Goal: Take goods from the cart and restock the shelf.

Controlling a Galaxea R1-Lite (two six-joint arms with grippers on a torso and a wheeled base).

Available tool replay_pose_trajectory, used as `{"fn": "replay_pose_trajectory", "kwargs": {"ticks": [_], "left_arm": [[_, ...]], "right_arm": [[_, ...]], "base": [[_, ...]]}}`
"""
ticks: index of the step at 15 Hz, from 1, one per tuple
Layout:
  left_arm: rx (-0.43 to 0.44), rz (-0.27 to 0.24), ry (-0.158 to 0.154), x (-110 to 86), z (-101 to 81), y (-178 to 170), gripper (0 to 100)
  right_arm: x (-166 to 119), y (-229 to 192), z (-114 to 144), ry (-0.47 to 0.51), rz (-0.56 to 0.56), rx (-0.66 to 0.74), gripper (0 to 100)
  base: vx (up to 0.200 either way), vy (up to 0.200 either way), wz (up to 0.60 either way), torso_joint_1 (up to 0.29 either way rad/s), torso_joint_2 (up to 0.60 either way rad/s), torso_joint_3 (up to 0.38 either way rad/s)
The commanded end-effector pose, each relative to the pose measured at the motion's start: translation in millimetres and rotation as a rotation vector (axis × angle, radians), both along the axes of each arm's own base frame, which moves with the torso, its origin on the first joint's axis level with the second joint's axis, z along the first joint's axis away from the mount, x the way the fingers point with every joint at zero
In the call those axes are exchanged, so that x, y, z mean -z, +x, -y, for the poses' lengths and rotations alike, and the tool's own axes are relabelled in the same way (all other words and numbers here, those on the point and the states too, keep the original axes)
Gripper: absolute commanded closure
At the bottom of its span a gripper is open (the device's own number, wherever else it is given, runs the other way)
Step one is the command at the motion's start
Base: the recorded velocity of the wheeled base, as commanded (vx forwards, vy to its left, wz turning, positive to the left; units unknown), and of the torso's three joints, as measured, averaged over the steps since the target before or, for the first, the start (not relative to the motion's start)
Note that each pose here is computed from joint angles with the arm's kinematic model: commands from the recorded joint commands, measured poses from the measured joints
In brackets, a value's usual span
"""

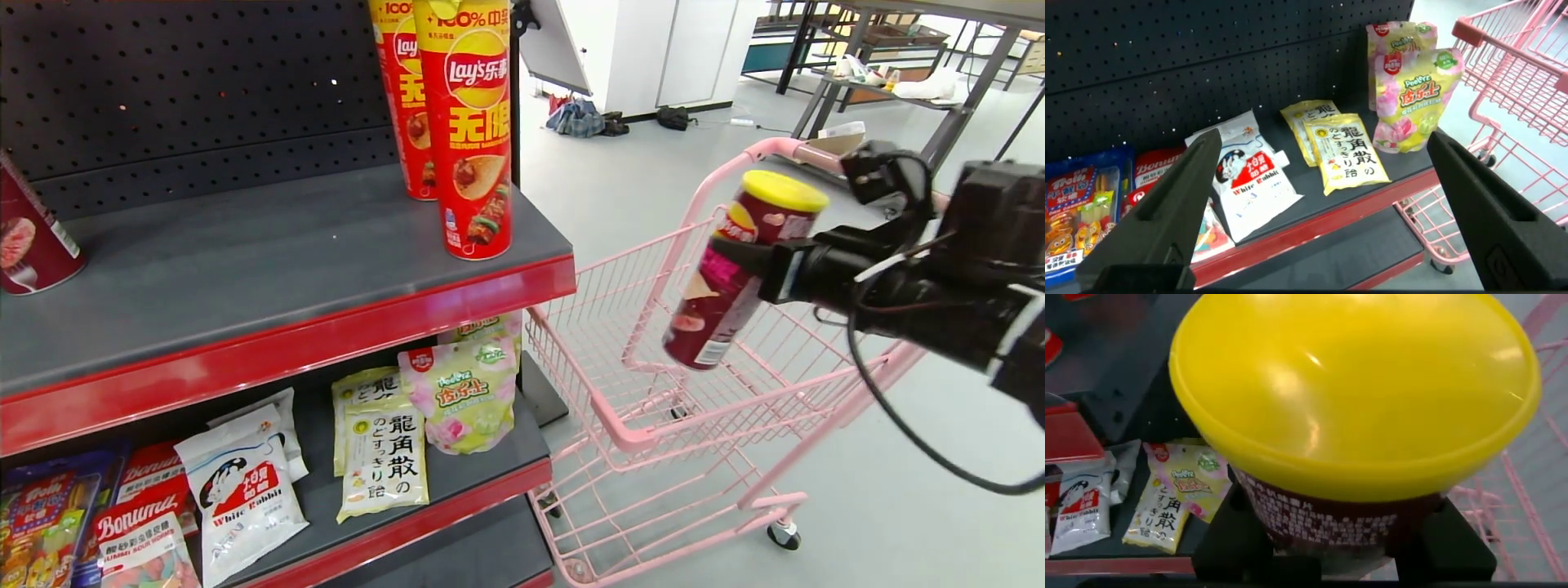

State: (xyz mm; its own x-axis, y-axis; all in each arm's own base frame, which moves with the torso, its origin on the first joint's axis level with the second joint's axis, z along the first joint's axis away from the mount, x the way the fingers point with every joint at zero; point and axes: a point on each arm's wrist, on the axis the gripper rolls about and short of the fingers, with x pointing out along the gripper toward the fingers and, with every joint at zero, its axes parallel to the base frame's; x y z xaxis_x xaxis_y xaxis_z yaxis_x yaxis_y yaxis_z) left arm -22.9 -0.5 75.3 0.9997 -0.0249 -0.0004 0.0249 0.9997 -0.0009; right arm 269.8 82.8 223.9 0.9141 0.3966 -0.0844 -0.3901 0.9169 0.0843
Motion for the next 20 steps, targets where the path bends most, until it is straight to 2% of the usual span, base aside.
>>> {"fn": "replay_pose_trajectory", "kwargs": {"ticks": [1,2,4,6,7,12,16,20], "left_arm": [[0.0,-0.001,-0.001,0.0,0.0,0.1,0],[0.0,-0.001,-0.001,0.0,0.0,0.1,0],[0.0,-0.001,0.001,0.0,0.0,0.1,0],[0.0,-0.001,-0.001,0.0,0.0,0.1,0],[0.0,-0.001,-0.001,0.0,0.0,0.1,0],[0.0,-0.001,-0.001,0.0,0.0,0.1,0],[0.0,-0.001,-0.001,0.0,0.0,0.1,0],[0.0,-0.001,-0.001,0.0,0.0,0.1,0]], "right_arm": [[-68.1,-110.6,40.8,-0.008,0.141,0.15,100],[-68.8,-126.7,46.8,-0.016,0.135,0.158,100],[-60.5,-184.0,71.6,-0.043,0.082,0.268,100],[-47.9,-221.6,80.3,-0.054,0.005,0.343,100],[-42.4,-234.4,80.7,-0.056,-0.002,0.332,100],[-12.6,-252.5,81.5,-0.084,-0.016,0.338,100],[-11.3,-251.8,81.6,-0.102,-0.018,0.341,100],[-10.3,-249.8,81.5,-0.118,-0.025,0.337,100]], "base": [[0.0,0.0,0.0,0.0,0.0,0.0],[0.0,0.0,0.0,0.0,0.0,0.0],[0.0,0.0,0.0,0.0,0.0,0.0],[0.0,0.0,0.0,0.0,0.0,0.0],[0.0,0.0,0.0,0.0,0.0,0.0],[0.0,0.0,0.0,0.0,0.0,0.0],[0.0,0.0,0.0,0.007,-0.02,-0.018],[0.0,0.0,0.0,0.115,-0.4,-0.283]]}}
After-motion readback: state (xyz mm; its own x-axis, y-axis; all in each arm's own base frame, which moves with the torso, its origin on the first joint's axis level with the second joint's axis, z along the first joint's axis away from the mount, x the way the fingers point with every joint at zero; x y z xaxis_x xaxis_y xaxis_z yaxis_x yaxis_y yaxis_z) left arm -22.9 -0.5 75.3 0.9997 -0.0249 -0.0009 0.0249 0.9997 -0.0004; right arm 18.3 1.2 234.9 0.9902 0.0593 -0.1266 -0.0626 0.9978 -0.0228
